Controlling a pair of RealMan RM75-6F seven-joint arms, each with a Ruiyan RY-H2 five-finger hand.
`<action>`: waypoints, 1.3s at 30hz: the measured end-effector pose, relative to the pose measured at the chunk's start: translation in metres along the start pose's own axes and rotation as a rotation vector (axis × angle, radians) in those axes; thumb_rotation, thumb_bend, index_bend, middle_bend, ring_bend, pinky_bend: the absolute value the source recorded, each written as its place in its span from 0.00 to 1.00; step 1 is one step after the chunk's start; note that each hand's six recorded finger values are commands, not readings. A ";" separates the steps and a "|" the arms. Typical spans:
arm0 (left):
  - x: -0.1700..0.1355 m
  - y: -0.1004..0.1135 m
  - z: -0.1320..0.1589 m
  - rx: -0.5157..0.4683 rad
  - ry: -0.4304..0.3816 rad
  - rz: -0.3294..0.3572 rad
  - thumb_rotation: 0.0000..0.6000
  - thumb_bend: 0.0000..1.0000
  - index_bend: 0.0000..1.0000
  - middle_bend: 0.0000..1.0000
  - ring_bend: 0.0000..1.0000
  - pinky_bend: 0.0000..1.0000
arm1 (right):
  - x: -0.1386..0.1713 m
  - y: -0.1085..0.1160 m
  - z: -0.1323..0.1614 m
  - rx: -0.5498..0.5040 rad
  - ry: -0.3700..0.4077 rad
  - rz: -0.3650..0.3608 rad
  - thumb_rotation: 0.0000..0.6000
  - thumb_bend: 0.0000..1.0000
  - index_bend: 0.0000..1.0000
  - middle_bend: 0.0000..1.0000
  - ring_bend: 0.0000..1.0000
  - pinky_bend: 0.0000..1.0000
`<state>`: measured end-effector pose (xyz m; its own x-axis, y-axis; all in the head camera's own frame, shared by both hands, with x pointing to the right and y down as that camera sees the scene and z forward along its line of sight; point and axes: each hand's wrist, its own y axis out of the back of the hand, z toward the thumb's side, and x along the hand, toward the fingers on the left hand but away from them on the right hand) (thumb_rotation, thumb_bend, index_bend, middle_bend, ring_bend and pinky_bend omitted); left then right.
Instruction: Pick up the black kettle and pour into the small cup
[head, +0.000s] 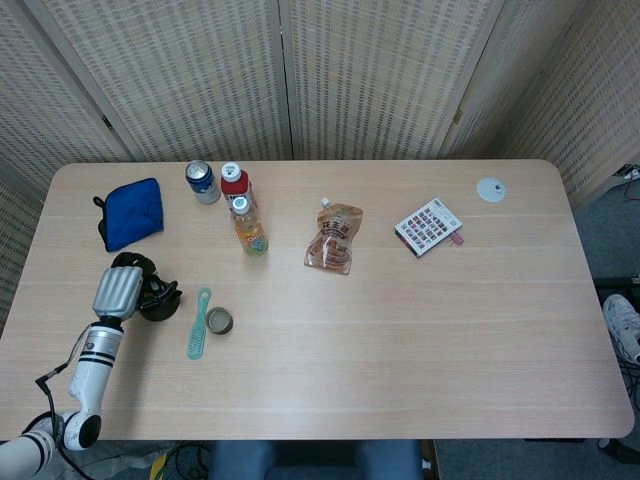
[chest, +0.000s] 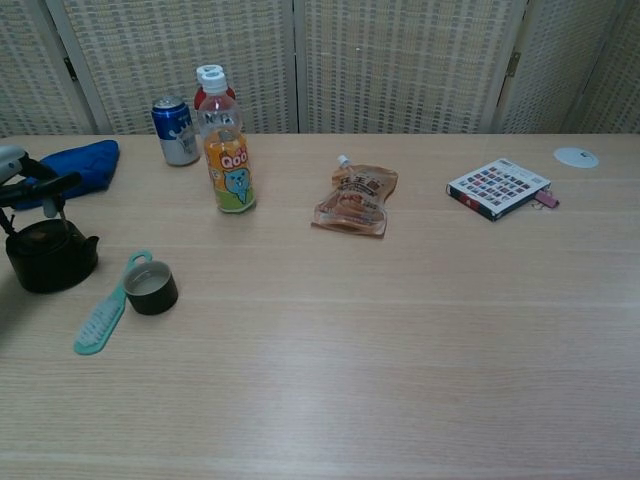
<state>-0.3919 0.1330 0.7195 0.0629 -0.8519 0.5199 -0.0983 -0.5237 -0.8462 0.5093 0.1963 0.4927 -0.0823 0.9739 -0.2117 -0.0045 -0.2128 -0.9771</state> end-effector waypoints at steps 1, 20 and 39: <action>0.000 0.000 0.000 -0.003 -0.001 0.003 0.01 0.16 0.38 0.21 0.09 0.03 | 0.000 0.000 0.000 0.001 0.000 0.000 1.00 0.19 0.23 0.32 0.24 0.22; -0.011 0.012 -0.001 -0.115 0.016 0.070 0.02 0.16 0.05 0.06 0.05 0.01 | 0.000 -0.001 0.000 0.002 0.003 0.005 1.00 0.19 0.23 0.32 0.24 0.22; -0.062 0.034 -0.007 -0.091 0.081 0.102 0.36 0.16 0.08 0.06 0.05 0.01 | -0.001 -0.024 0.016 0.007 0.076 0.111 1.00 0.19 0.23 0.32 0.24 0.22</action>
<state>-0.4064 0.1684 0.6592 -0.0322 -0.8963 0.4423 -0.1902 -0.4290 -0.8831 0.4932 0.1994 0.5164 -0.0066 0.9475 -0.3195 -0.0063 -0.3196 -0.9475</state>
